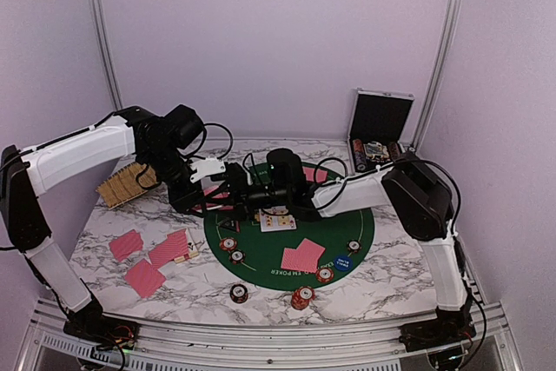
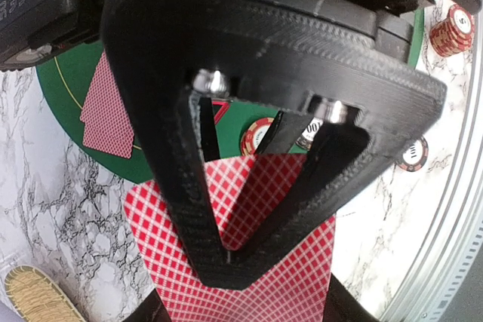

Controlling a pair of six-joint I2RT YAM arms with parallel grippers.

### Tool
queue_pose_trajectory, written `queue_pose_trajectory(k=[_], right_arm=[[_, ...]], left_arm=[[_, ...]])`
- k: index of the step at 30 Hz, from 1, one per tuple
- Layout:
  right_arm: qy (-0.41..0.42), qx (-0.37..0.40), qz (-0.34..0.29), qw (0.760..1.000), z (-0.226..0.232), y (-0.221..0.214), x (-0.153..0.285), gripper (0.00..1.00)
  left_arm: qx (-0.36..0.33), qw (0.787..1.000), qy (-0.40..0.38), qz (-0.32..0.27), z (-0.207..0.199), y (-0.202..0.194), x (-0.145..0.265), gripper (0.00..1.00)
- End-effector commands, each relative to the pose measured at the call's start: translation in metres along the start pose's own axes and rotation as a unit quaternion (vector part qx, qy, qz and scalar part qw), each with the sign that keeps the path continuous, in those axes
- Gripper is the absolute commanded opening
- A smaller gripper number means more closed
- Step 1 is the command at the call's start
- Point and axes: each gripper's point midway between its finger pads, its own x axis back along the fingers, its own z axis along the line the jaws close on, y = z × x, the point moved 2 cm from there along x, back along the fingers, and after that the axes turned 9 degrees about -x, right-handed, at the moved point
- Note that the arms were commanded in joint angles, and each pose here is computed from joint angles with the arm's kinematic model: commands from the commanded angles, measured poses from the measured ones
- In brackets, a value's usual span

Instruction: Distribute texas hold em gaming equipment

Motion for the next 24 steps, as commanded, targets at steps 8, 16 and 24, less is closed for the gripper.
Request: queue_pose_trajectory(k=[8, 16, 24], right_arm=[[-0.041, -0.001, -0.041, 0.998, -0.011, 0.021, 0.027, 0.31], [-0.038, 0.029, -0.045, 0.998, 0.008, 0.021, 0.040, 0.16], [-0.014, 0.045, -0.029, 0.998, 0.023, 0.013, 0.042, 0.16]], left_arm=[[-0.010, 1.000, -0.010, -0.008, -0.011, -0.002, 0.012, 0.53], [-0.010, 1.000, -0.014, -0.001, -0.011, -0.005, 0.007, 0.53], [-0.008, 1.000, -0.016, 0.000, -0.012, -0.005, 0.006, 0.53]])
